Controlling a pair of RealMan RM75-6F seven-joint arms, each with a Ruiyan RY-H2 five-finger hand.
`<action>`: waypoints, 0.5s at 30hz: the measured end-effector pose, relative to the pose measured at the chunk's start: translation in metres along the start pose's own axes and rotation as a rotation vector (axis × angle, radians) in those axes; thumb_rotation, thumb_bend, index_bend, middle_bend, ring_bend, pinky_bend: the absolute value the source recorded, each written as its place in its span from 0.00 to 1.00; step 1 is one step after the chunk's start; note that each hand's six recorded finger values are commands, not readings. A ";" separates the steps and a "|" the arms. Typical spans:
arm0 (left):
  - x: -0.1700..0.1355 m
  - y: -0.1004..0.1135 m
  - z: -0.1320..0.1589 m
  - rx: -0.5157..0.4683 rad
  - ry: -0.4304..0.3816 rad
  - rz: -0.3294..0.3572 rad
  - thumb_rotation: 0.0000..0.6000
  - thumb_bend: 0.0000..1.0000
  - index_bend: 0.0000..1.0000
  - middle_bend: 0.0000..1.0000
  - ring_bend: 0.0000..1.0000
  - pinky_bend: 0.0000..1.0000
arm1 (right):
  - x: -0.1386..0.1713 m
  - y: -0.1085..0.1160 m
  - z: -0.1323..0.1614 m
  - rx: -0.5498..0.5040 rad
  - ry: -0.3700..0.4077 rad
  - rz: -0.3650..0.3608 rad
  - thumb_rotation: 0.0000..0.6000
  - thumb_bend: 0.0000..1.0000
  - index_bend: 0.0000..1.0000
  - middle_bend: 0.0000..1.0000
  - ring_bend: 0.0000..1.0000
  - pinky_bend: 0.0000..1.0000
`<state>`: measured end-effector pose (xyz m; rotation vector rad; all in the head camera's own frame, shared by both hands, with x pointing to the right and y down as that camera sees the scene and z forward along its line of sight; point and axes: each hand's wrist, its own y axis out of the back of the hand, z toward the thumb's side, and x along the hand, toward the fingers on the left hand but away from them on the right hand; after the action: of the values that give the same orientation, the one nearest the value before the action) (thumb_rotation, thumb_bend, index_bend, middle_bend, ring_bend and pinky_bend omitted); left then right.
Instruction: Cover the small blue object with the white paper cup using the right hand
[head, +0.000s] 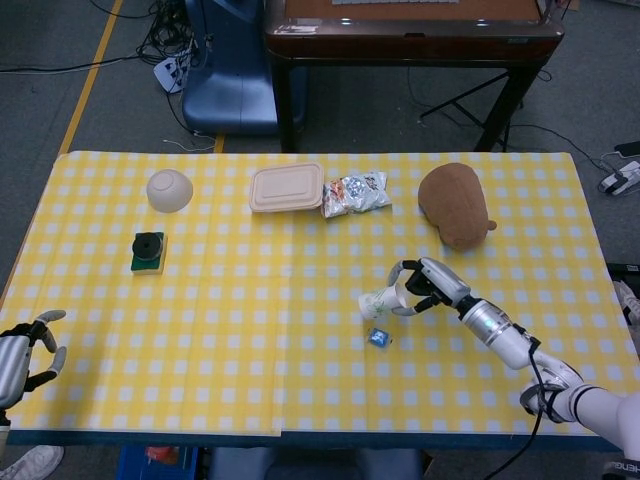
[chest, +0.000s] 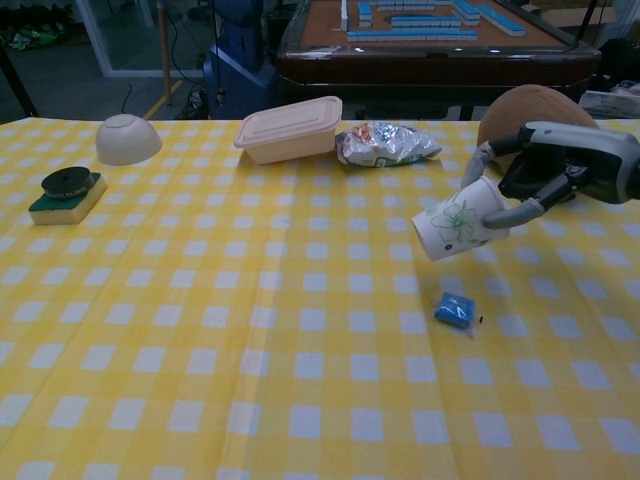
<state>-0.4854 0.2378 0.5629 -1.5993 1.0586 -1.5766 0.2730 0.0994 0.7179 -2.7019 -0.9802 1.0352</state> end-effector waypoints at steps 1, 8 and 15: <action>0.000 0.000 0.000 0.000 0.000 0.000 1.00 0.42 0.32 0.57 0.41 0.50 | -0.001 0.000 0.000 0.005 -0.003 0.006 1.00 0.00 0.35 1.00 1.00 1.00; 0.000 0.000 0.000 -0.001 0.001 0.000 1.00 0.42 0.32 0.57 0.41 0.50 | -0.007 0.001 0.000 0.023 -0.014 0.015 1.00 0.00 0.21 1.00 1.00 1.00; 0.000 0.000 -0.001 -0.002 0.003 -0.002 1.00 0.42 0.32 0.57 0.41 0.50 | -0.002 0.008 0.001 0.065 -0.005 -0.006 1.00 0.00 0.17 1.00 1.00 1.00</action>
<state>-0.4861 0.2378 0.5630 -1.6004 1.0614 -1.5798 0.2750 0.0916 0.7160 -2.6442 -0.9378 1.0536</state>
